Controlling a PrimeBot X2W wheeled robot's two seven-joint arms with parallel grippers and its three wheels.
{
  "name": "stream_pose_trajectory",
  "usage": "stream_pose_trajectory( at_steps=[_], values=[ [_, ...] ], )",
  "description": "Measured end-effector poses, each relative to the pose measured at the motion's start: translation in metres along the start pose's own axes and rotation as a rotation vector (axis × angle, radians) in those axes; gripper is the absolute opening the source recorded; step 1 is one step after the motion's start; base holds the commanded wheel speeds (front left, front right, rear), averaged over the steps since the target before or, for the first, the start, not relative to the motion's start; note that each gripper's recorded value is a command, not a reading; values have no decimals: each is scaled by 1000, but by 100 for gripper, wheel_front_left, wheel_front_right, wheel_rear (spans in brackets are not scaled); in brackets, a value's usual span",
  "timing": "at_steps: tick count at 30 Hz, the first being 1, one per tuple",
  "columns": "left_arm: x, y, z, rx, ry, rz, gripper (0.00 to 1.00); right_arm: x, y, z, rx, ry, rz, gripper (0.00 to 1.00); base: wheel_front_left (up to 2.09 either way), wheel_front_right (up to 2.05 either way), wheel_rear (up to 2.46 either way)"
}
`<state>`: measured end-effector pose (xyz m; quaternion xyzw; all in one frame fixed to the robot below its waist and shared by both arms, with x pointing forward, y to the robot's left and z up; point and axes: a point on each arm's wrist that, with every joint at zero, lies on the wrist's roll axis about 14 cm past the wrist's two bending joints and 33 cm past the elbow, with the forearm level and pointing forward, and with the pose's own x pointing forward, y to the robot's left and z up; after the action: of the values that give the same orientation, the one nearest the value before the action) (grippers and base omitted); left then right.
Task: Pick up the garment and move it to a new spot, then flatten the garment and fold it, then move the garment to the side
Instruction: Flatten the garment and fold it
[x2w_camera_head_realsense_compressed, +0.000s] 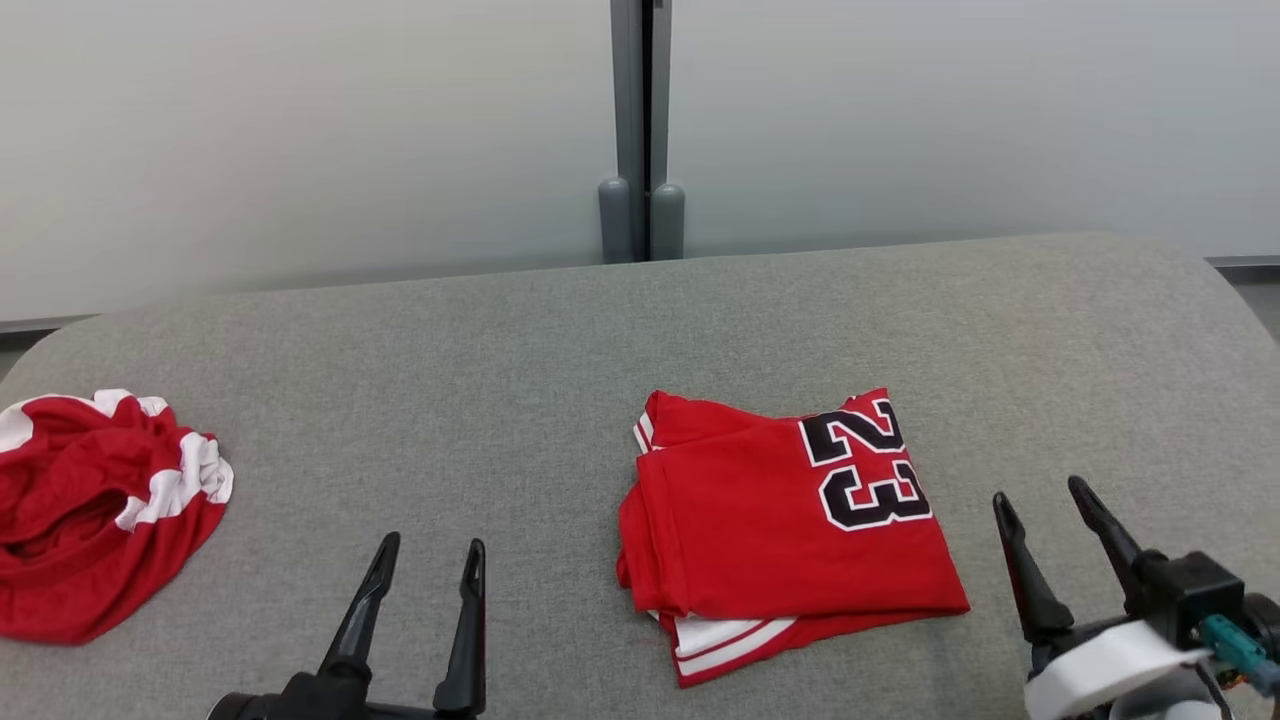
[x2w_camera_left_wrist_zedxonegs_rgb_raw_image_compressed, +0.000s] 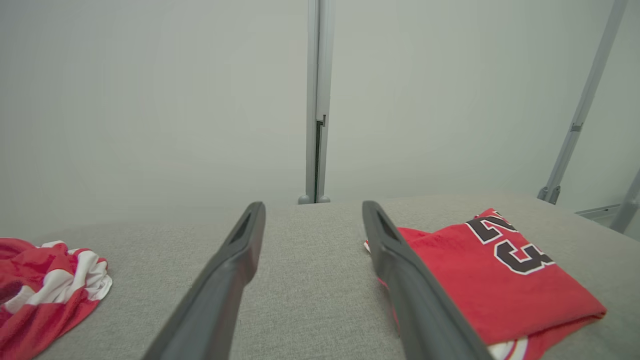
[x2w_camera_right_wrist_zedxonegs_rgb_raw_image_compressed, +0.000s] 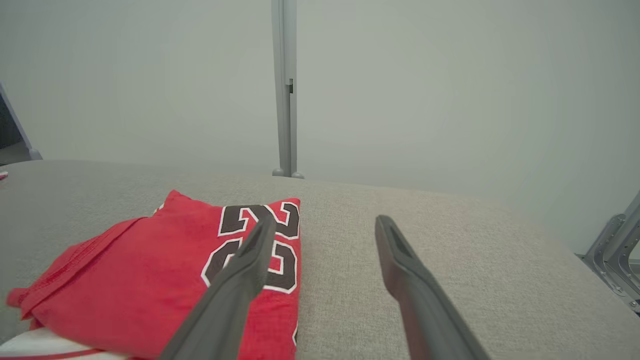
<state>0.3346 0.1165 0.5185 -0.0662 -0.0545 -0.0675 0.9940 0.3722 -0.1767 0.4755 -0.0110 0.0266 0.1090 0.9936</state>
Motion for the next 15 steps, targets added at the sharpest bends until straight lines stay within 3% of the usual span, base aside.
stream_pose_trajectory(
  at_steps=[15],
  values=[
    [-21, 12, 10, 67, -26, 42, 100, -53, 3, 20, 6, -105, -80, 100, 0, 0, 0]
  ],
)
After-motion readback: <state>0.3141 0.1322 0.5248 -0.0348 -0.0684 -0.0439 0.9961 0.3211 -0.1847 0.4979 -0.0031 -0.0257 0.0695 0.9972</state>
